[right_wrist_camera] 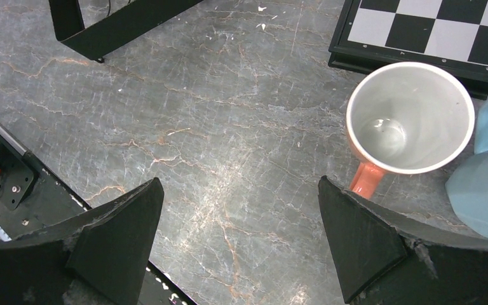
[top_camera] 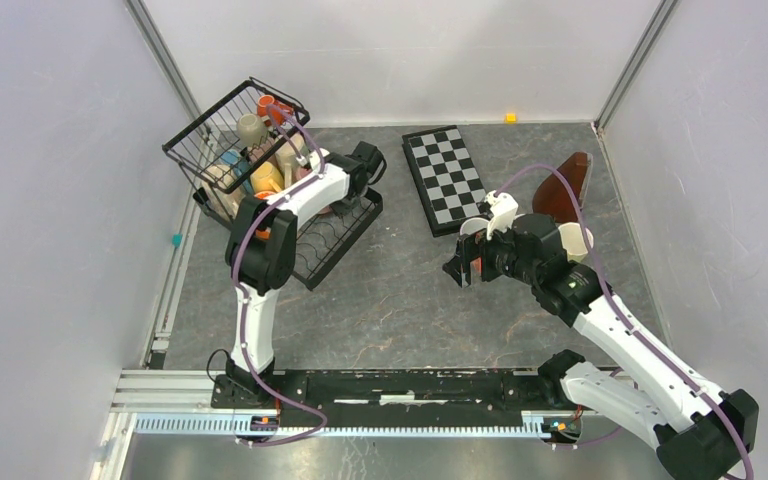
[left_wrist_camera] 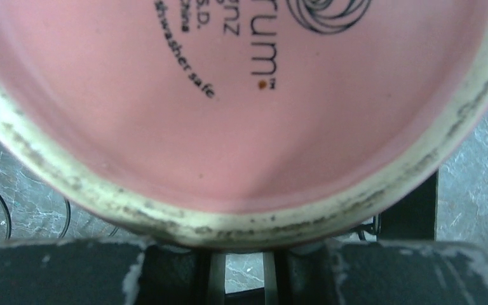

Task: Unload the cups from the dish rack
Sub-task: Unload the cup from the dish rack, then place the cup at the center of the board.

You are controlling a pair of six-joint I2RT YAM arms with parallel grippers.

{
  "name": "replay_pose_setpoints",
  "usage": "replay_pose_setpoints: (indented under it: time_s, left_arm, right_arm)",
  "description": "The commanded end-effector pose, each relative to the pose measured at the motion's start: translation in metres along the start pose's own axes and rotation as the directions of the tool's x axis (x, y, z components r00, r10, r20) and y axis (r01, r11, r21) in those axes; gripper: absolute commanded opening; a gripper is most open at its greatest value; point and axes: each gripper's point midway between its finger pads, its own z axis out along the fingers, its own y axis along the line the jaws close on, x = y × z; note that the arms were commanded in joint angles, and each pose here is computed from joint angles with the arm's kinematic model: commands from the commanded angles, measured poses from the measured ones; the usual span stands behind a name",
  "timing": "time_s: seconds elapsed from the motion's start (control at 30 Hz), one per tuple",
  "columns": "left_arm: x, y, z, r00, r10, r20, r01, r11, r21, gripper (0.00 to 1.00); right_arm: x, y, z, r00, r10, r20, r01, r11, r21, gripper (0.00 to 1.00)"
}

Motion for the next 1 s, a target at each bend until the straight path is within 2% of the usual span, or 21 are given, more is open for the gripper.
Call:
replay_pose_setpoints:
  time_s: [0.0,0.27,0.53,0.77,0.97]
  left_arm:
    - [-0.035,-0.015,-0.039,0.993,0.026,0.119,-0.039,0.994,0.107,0.02]
    - [-0.051,-0.016,-0.076,0.988,0.067,0.136,-0.094,0.974,0.204,0.02]
    - [-0.063,-0.027,-0.121,0.979,0.144,0.141,-0.186,0.914,0.360,0.02]
    - [-0.062,-0.024,-0.175,0.954,0.253,0.158,-0.298,0.809,0.506,0.02]
    - [-0.048,-0.013,-0.222,0.931,0.332,0.150,-0.347,0.680,0.646,0.02]
  right_arm:
    - [-0.009,0.003,0.001,0.999,0.008,0.047,-0.008,1.000,-0.011,0.98]
    - [-0.018,0.003,0.003,0.996,0.024,0.081,-0.024,1.000,-0.006,0.98]
    - [-0.039,0.003,0.002,0.987,0.057,0.151,-0.059,0.998,0.008,0.98]
    - [-0.067,0.015,-0.002,0.966,0.122,0.228,-0.115,0.992,-0.045,0.98]
    - [-0.093,0.033,-0.007,0.939,0.187,0.289,-0.149,0.978,-0.149,0.98]
